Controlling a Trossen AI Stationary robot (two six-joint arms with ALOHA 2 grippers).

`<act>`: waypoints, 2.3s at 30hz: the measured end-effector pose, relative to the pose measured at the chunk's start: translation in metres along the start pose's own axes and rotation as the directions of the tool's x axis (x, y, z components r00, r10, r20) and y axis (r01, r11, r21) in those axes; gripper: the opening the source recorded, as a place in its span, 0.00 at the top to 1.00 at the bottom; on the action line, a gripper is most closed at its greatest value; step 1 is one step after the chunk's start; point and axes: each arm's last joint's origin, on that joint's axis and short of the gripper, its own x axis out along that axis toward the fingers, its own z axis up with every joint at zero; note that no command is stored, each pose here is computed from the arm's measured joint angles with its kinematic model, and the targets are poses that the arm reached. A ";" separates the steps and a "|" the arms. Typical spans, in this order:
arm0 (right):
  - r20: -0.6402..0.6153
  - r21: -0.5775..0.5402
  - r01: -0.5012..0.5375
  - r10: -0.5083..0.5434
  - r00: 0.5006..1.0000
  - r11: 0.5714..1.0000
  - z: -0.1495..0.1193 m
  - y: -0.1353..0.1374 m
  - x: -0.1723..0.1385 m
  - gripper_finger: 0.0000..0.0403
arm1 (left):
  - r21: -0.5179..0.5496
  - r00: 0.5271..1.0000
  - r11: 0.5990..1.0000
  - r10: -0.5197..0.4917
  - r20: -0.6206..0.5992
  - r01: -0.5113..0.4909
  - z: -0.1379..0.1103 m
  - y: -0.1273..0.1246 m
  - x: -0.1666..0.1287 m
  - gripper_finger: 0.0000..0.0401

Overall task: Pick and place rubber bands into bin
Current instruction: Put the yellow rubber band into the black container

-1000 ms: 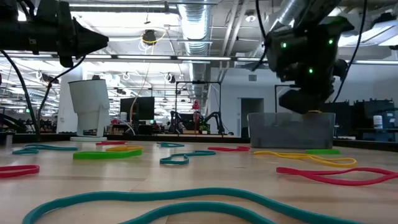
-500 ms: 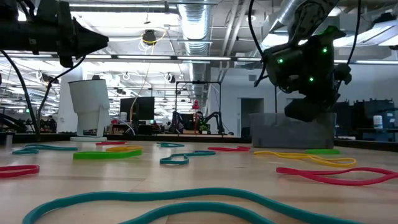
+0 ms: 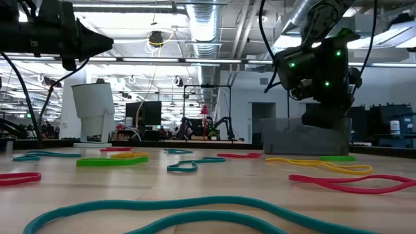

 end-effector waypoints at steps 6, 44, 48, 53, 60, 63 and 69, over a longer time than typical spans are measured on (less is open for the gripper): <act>-0.006 0.003 0.000 0.000 1.000 1.000 0.001 -0.001 0.001 0.91 | 0.000 1.000 1.000 0.000 0.000 0.000 0.000 0.000 0.000 0.78; 0.271 -0.432 -0.568 0.701 0.660 0.701 -0.050 0.088 -0.142 0.82 | -0.092 0.999 0.996 -0.015 0.037 0.018 0.004 0.000 0.000 0.78; 0.289 -0.347 -0.592 0.683 0.670 0.728 -0.053 0.106 -0.129 0.83 | -0.137 0.999 0.990 -0.014 0.039 0.019 0.004 0.000 0.000 0.78; 0.244 -0.328 -0.565 0.646 0.723 0.757 -0.054 0.129 -0.110 0.84 | -0.158 0.999 0.987 -0.014 0.038 0.020 0.004 0.000 0.000 0.78; 0.151 -0.339 -0.588 0.659 0.737 0.735 -0.053 0.143 -0.097 0.84 | -0.157 0.999 0.987 -0.014 0.038 0.020 0.004 0.000 0.000 0.78; 0.144 -0.335 -0.579 0.647 0.748 0.743 -0.052 0.146 -0.092 0.84 | -0.158 0.999 0.987 -0.013 0.038 0.019 0.004 0.000 0.000 0.78; 0.144 -0.319 -0.584 0.648 0.748 0.746 -0.047 0.145 -0.090 0.84 | -0.157 0.999 0.987 -0.013 0.038 0.019 0.004 0.000 0.000 0.78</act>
